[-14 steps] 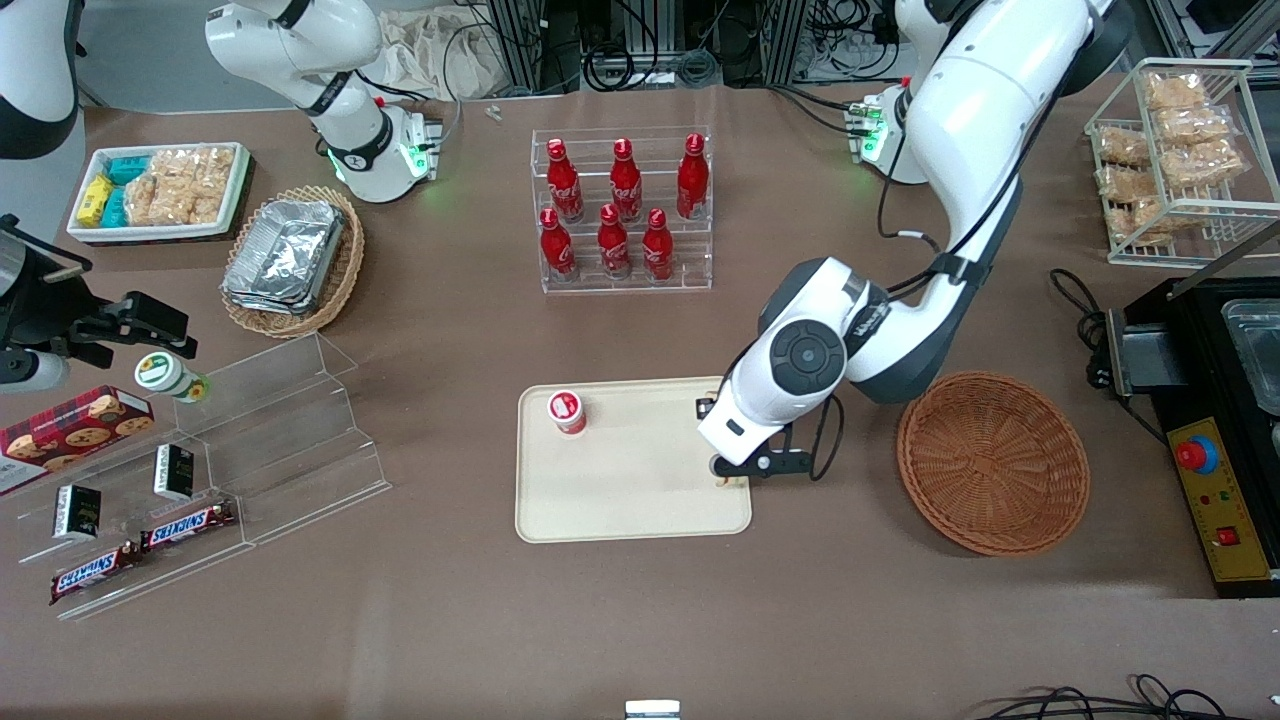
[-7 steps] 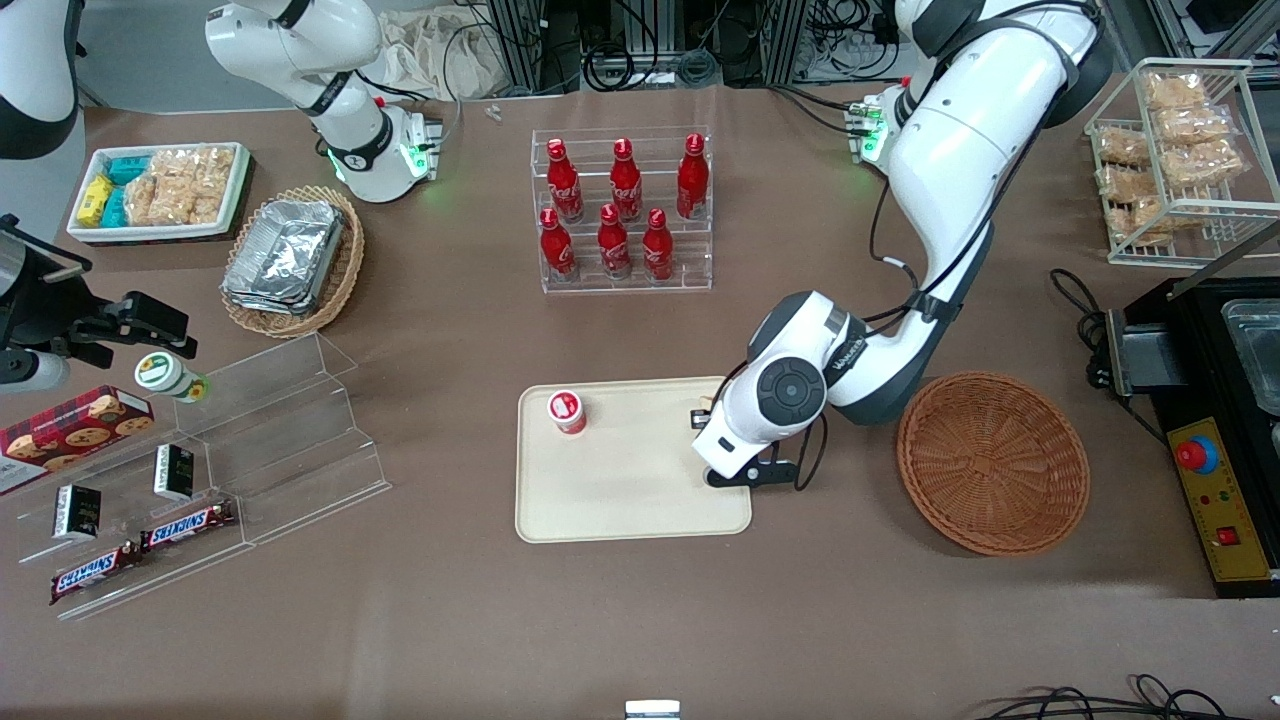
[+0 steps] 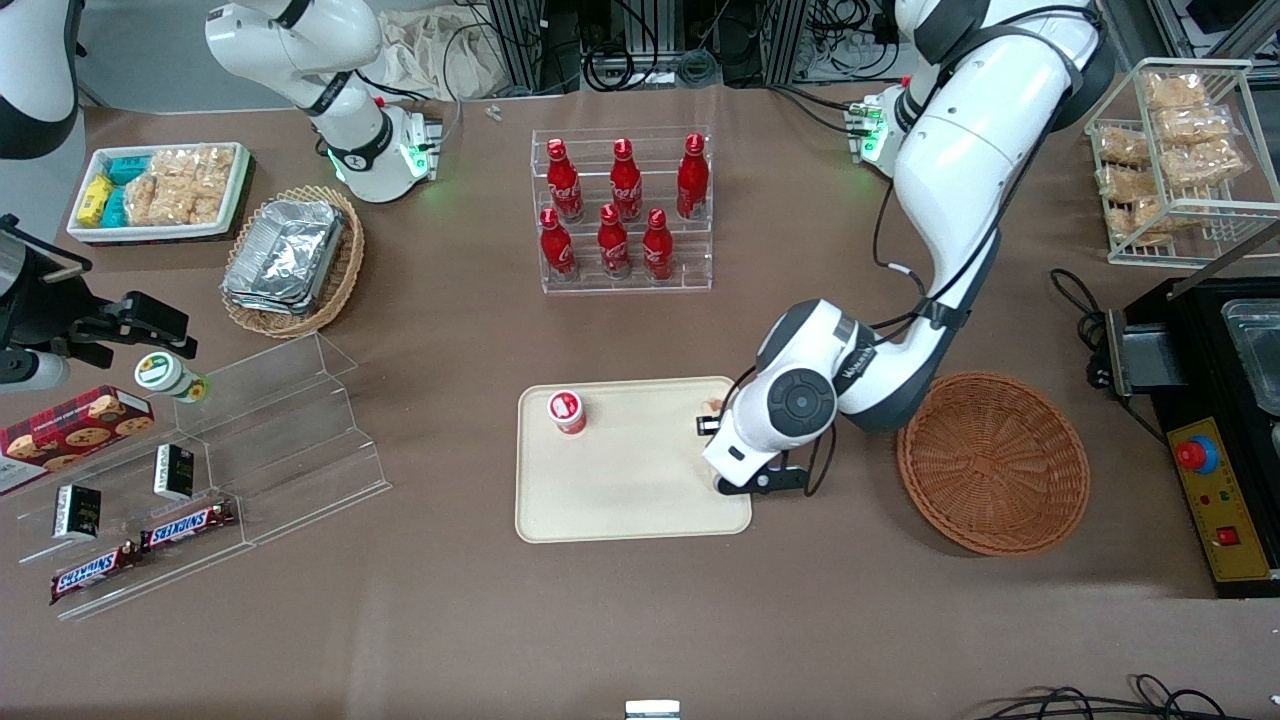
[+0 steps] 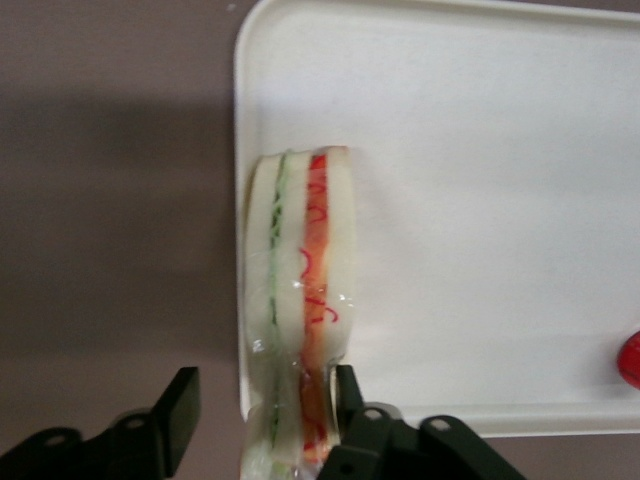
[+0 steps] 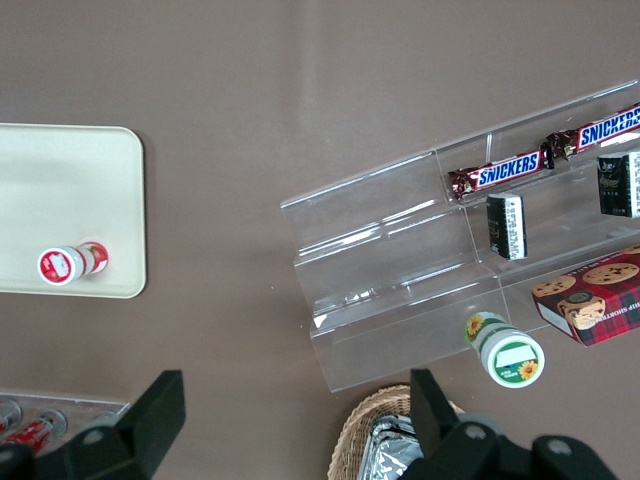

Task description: Place sandwich from basket to tray

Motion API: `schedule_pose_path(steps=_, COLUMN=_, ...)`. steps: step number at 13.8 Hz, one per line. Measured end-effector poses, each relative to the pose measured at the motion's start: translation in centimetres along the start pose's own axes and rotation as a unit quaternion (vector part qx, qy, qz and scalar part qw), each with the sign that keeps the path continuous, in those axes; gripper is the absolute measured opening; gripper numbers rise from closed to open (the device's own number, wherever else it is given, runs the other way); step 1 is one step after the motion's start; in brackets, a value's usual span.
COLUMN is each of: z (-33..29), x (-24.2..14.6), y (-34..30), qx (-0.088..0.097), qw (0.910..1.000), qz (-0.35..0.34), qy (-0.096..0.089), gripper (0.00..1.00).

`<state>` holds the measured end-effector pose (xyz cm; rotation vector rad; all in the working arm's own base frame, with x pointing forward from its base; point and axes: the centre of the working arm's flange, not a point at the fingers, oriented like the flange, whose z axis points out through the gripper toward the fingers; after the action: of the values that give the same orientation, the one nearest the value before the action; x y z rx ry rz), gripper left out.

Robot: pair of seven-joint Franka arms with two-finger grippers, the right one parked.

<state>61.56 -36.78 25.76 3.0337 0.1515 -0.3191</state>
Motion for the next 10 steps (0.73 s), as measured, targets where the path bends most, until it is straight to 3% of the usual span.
schedule_pose_path(steps=3, z=-4.8, x=0.4, y=-2.9, qx=0.024, qw=0.9995, qz=-0.004, qy=-0.019, gripper=0.98)
schedule_pose_path(steps=7, z=-13.8, x=-0.6, y=-7.7, qx=0.049, qw=0.9981, qz=0.032, qy=-0.019, gripper=0.99)
schedule_pose_path(steps=10, z=-18.8, x=-0.4, y=-13.6, qx=0.057, qw=0.996, qz=0.063, qy=-0.026, gripper=0.99)
